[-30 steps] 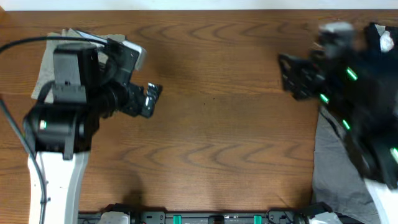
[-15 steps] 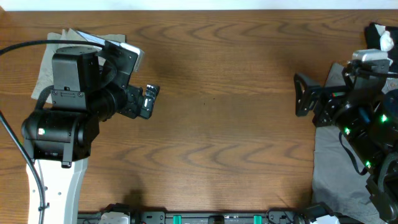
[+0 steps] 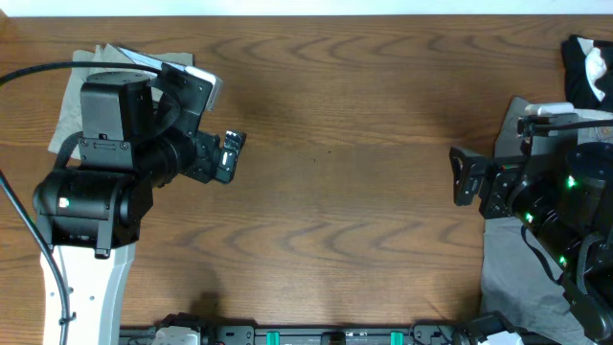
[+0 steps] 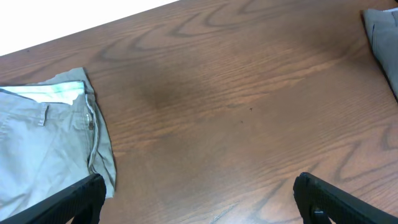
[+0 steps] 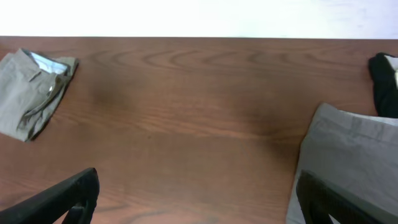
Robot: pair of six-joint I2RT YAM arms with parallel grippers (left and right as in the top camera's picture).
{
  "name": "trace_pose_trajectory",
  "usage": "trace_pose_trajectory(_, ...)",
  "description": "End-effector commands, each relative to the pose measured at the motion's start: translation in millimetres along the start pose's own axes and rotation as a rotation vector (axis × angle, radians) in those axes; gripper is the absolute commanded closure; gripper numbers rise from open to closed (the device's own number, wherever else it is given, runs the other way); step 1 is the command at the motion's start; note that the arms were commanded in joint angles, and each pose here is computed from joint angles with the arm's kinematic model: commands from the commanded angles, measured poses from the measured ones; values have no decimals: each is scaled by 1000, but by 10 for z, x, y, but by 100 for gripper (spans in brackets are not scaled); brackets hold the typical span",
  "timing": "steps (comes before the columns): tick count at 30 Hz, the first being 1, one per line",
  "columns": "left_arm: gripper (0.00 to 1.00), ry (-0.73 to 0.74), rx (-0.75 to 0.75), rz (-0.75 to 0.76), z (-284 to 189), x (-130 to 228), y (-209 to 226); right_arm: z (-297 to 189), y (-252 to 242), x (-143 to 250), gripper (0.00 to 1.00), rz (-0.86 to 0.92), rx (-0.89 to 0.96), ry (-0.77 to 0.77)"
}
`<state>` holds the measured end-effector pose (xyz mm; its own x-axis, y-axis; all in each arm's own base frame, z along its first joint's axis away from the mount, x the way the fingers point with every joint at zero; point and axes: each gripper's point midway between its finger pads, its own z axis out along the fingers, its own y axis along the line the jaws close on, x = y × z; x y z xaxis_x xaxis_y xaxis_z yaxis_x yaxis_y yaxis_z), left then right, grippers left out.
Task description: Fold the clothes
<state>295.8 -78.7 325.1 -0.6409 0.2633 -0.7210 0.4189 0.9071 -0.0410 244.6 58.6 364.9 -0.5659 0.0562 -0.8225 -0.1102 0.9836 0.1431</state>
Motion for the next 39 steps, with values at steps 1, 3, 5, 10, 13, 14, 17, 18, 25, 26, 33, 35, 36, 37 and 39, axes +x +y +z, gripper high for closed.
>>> trace_pose_trajectory(1, 2, 1, -11, -4, -5, -15, 17, -28, -145, -123, 1, 0, 82, -60)
trace_pose_trajectory(3, 2, 1, -11, -4, -5, -15, 16, -58, -227, -282, 1, 11, 131, -143)
trace_pose_trajectory(5, 2, 1, -11, -4, -5, -15, 17, -82, -295, -399, 1, 25, 166, -228)
trace_pose_trajectory(10, 2, 1, -11, -4, -5, -15, 17, -7, -425, -378, 1, 3, 195, -390)
trace_pose_trajectory(13, 2, 1, -11, -4, -5, -15, 17, 161, -456, -96, 1, 9, 163, -431)
trace_pose_trajectory(14, 2, 1, -11, -4, -5, -15, 16, 208, -451, -1, 1, 7, 147, -431)
trace_pose_trajectory(17, 2, 1, -11, -4, -5, -15, 16, 392, -471, 393, 1, 3, 109, -430)
trace_pose_trajectory(18, 2, 1, -11, -4, -5, -15, 16, 439, -493, 498, 1, 3, 109, -435)
trace_pose_trajectory(25, 2, 1, -11, -4, -5, -15, 17, 549, -598, 1029, 1, 15, 93, -511)
trace_pose_trajectory(26, 2, 1, -11, -4, -5, -15, 17, 526, -622, 1079, 1, 22, 92, -536)
trace_pose_trajectory(33, 2, 1, -11, -4, -5, -15, 17, 554, -691, 1186, 1, 27, 85, -597)
trace_pose_trajectory(35, 2, 1, -11, -4, -5, -15, 17, 568, -698, 1196, 1, 27, 84, -608)
trace_pose_trajectory(36, 2, 1, -11, -4, -5, -15, 17, 576, -706, 1202, 1, 26, 85, -621)
trace_pose_trajectory(37, 2, 1, -11, -4, -5, -15, 17, 600, -715, 1207, 1, 26, 86, -632)
trace_pose_trajectory(39, 2, 0, -12, -4, -5, -16, 17, 663, -731, 1229, 1, 25, 85, -653)
